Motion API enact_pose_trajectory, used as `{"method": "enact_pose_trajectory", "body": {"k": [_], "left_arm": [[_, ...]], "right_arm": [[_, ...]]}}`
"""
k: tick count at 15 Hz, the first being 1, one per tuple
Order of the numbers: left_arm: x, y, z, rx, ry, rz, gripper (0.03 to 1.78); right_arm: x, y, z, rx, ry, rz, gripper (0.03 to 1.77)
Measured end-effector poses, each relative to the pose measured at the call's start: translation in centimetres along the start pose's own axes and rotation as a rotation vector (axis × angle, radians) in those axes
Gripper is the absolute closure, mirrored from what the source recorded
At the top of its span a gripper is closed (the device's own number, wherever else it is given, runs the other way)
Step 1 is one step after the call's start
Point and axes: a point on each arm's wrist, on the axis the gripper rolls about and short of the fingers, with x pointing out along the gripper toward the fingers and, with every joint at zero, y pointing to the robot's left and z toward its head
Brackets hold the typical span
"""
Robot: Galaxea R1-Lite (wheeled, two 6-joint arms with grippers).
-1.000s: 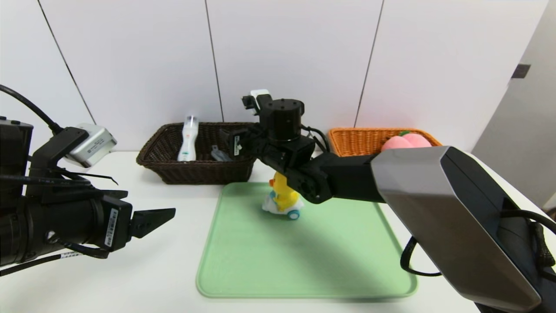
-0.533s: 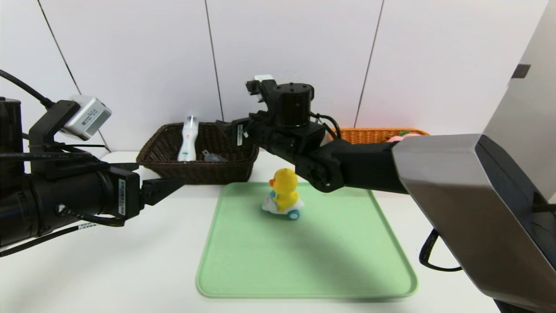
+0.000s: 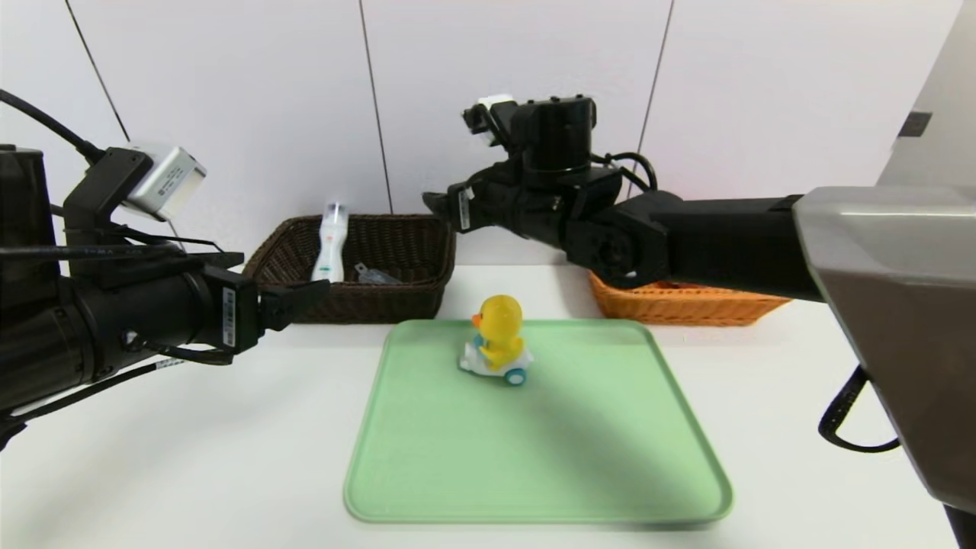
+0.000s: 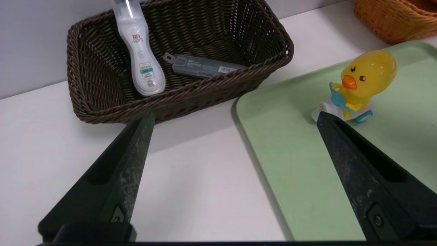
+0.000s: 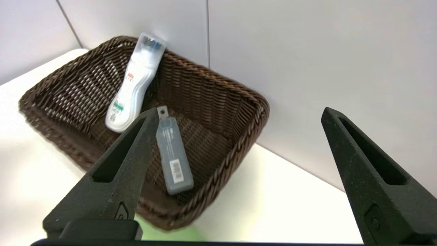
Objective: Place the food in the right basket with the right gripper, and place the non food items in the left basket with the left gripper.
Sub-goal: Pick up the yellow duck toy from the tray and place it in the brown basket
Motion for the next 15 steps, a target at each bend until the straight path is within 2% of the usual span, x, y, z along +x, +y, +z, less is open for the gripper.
{"method": "enact_pose_trajectory", "body": {"k": [4, 8, 12, 15], "left_arm": [[-0.5, -0.3, 0.9, -0.046, 0.079, -0.139, 0.12], [0.1, -1.3, 1.2, -0.039, 0.085, -0.192, 0.12], [1.1, -2.6, 0.8, -0.026, 0.119, -0.281, 0.12], [1.7, -3.2, 0.2, -0.037, 0.148, -0.449, 0.12]], "right_arm": [[-3.1, -1.2, 2.3, -0.005, 0.093, -0.030, 0.13], [-6.9, -3.2, 4.1, -0.008, 0.222, -0.135, 0.11], [-10.1, -4.4, 5.0, 0.086, 0.319, -0.175, 0.11], [-11.5, -5.1, 5.5, 0.163, 0.344, -0.206, 0.11]]}}
